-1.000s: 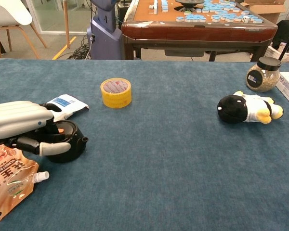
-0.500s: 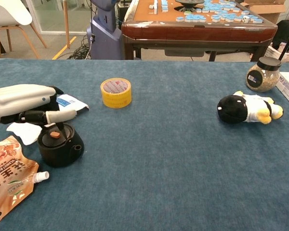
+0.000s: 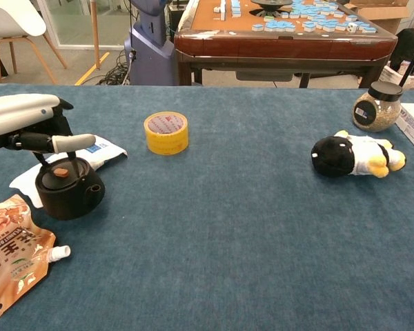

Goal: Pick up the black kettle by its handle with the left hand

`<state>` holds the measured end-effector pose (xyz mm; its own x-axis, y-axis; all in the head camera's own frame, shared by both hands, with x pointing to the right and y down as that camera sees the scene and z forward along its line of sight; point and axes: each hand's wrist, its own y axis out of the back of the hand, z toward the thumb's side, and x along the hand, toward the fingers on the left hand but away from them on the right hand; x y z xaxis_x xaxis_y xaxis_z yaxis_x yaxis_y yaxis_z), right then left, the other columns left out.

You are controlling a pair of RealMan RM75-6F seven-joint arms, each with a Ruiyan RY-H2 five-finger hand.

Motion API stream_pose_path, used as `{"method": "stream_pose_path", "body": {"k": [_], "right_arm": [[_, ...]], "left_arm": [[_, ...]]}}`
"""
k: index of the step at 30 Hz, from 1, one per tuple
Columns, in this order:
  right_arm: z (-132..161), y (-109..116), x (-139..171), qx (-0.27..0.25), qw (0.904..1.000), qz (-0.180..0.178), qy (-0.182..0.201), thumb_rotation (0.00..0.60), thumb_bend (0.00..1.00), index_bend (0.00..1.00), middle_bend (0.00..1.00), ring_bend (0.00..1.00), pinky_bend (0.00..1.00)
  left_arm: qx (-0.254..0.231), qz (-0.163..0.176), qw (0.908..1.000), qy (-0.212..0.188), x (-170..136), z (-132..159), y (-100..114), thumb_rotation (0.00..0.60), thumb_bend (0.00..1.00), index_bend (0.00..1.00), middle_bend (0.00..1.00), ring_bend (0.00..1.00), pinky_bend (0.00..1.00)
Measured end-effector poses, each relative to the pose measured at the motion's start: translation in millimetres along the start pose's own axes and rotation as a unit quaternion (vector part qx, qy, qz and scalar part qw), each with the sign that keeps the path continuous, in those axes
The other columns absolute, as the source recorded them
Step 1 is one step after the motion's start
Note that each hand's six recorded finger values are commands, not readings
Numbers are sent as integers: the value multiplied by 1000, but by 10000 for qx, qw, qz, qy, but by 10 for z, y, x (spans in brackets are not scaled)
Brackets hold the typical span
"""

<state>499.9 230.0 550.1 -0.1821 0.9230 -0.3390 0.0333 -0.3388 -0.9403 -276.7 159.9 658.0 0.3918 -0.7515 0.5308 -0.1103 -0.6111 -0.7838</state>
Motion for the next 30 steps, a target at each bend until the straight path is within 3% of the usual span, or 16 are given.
{"method": "stream_pose_path", "body": {"k": [10, 15, 30], "right_arm": [[6, -8, 6, 26, 10000, 15, -26, 600, 173, 382, 438, 330, 290], [15, -14, 4, 40, 10000, 29, -40, 600, 173, 381, 438, 330, 290], [26, -66, -24, 58, 9999, 116, -74, 600, 173, 382, 438, 330, 290]], "left_arm": [[-137, 406, 9990, 156, -7, -87, 148, 256, 239, 1000, 1000, 984, 33], [-190, 580, 9979, 219, -7, -125, 189, 342, 317, 1000, 1000, 986, 33], [-99, 662, 9974, 252, -2, -187, 230, 379, 345, 1000, 1000, 986, 137]]}}
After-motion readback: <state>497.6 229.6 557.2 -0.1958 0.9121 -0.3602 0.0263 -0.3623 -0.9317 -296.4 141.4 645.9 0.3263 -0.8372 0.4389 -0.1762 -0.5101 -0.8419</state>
